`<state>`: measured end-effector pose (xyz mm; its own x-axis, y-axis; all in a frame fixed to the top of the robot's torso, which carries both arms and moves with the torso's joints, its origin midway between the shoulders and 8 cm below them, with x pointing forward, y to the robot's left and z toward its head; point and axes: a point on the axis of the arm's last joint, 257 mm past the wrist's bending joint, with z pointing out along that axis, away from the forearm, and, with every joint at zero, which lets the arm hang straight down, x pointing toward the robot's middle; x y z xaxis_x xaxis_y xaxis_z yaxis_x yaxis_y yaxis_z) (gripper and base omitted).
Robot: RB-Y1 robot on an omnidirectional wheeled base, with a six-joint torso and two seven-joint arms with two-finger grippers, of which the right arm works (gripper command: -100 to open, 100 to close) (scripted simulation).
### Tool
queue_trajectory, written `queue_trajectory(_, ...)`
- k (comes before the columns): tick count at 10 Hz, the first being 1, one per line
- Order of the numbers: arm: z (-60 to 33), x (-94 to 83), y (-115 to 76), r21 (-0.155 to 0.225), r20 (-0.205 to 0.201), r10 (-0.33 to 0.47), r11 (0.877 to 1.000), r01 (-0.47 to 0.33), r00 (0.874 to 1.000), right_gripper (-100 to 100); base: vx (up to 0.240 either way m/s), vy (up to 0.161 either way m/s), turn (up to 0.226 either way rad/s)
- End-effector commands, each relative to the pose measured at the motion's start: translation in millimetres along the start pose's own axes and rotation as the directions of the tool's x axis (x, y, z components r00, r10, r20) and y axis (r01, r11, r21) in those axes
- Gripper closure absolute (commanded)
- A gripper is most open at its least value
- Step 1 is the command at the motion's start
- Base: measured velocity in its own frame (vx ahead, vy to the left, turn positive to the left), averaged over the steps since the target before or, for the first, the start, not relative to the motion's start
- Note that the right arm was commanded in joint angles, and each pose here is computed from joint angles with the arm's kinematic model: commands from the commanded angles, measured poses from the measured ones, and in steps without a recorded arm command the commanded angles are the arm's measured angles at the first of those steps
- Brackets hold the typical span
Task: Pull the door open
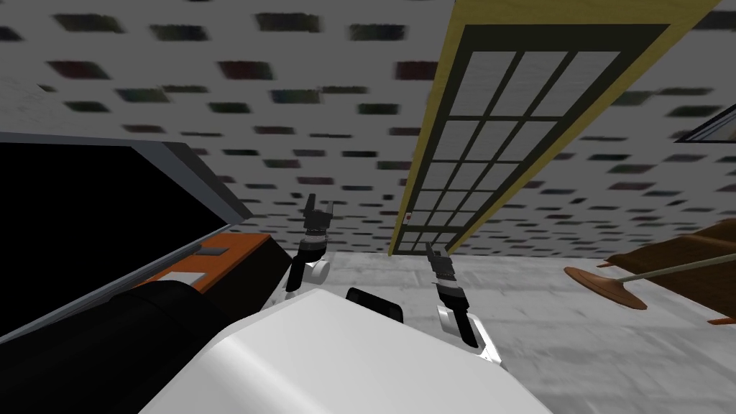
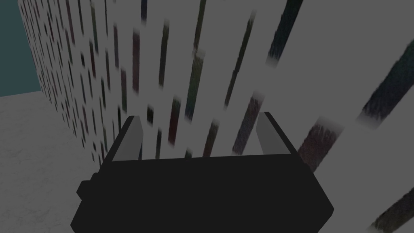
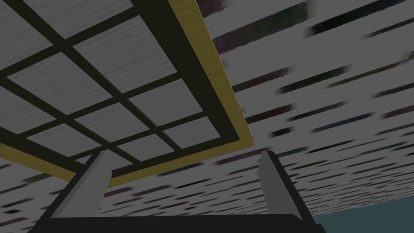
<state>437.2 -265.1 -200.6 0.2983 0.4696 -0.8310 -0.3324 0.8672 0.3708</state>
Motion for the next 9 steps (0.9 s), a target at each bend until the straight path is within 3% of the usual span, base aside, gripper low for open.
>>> queue_trajectory(1,-3.5,8.5,-5.8,0.008,-0.019,-0.022,1.0,0.023,1.0,-100,0.061,-0.004,0.012)
queue_trajectory(9,-27.0,55.7,-40.4,0.036,-0.141,-0.154,0.986,0.161,0.978,-100,0.097,-0.005,0.02)
